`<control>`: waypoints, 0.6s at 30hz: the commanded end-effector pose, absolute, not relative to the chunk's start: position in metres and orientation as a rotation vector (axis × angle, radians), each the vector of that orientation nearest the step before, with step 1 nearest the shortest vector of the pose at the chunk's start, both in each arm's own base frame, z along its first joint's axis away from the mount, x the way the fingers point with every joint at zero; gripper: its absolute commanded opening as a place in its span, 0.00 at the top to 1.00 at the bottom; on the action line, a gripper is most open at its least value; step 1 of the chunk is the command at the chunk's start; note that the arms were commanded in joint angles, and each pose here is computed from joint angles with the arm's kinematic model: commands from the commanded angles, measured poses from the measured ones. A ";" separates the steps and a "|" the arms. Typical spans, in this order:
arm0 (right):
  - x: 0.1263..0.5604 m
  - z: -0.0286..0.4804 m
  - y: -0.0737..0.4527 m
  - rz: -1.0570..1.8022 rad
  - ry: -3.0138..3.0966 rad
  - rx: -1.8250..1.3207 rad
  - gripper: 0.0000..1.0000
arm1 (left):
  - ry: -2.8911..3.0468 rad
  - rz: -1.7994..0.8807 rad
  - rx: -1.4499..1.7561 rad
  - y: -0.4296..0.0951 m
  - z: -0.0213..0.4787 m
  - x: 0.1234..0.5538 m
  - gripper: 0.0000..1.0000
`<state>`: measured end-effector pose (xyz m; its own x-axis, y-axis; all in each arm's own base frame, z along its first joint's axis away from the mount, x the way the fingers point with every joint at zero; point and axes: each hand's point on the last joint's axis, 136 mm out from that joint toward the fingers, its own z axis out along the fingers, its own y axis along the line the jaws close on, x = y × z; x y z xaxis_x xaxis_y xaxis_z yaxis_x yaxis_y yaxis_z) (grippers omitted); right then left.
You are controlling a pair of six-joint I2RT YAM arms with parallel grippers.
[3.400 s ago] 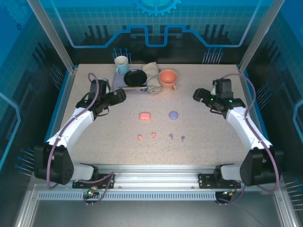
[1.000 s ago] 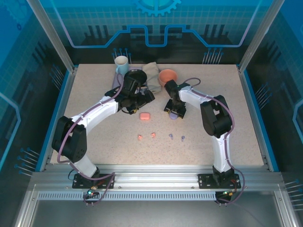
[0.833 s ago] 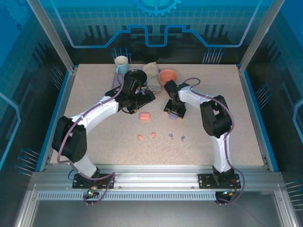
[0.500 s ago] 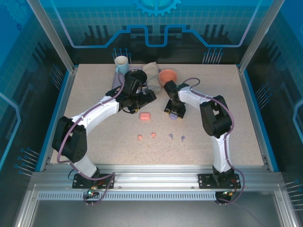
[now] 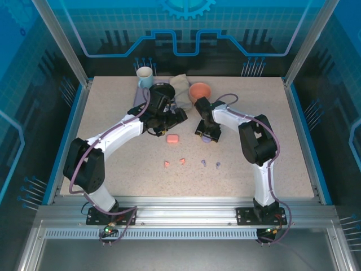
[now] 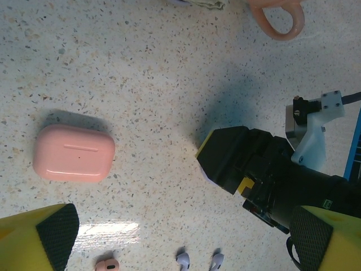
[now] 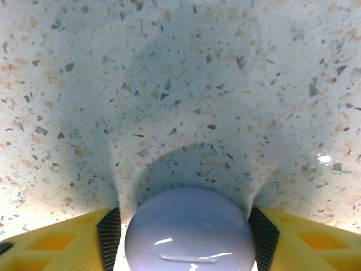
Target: Insert wireless bluetooth earbuds into charging case
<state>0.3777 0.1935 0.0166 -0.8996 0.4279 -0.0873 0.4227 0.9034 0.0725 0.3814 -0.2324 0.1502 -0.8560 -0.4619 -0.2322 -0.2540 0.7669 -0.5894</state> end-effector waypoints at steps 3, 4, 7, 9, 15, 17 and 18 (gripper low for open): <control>0.356 0.015 0.200 0.072 3.032 0.659 0.35 | 2.589 -0.783 -0.531 -0.236 0.159 0.384 0.01; 0.356 0.014 0.200 0.070 3.034 0.658 0.35 | 2.589 -0.784 -0.528 -0.237 0.159 0.385 0.01; 0.356 0.010 0.199 0.054 3.041 0.661 0.36 | 2.595 -0.784 -0.528 -0.238 0.157 0.385 0.01; 0.358 0.009 0.198 0.056 3.035 0.666 0.40 | 2.601 -0.791 -0.528 -0.239 0.156 0.385 0.01; 0.362 0.015 0.194 0.113 3.003 0.719 0.52 | 2.608 -0.860 -0.512 -0.249 0.146 0.383 0.01; 0.364 0.020 0.190 0.133 2.977 0.750 0.53 | 2.600 -0.910 -0.500 -0.254 0.143 0.382 0.01; 0.365 0.025 0.189 0.151 2.959 0.766 0.53 | 2.594 -0.943 -0.492 -0.258 0.141 0.381 0.01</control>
<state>0.3735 0.1922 0.0183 -0.8907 0.4466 -0.0844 0.4392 0.8936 0.0931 0.3854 -0.2428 0.1484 -0.8634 -0.4498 -0.2287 -0.2283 0.7524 -0.6179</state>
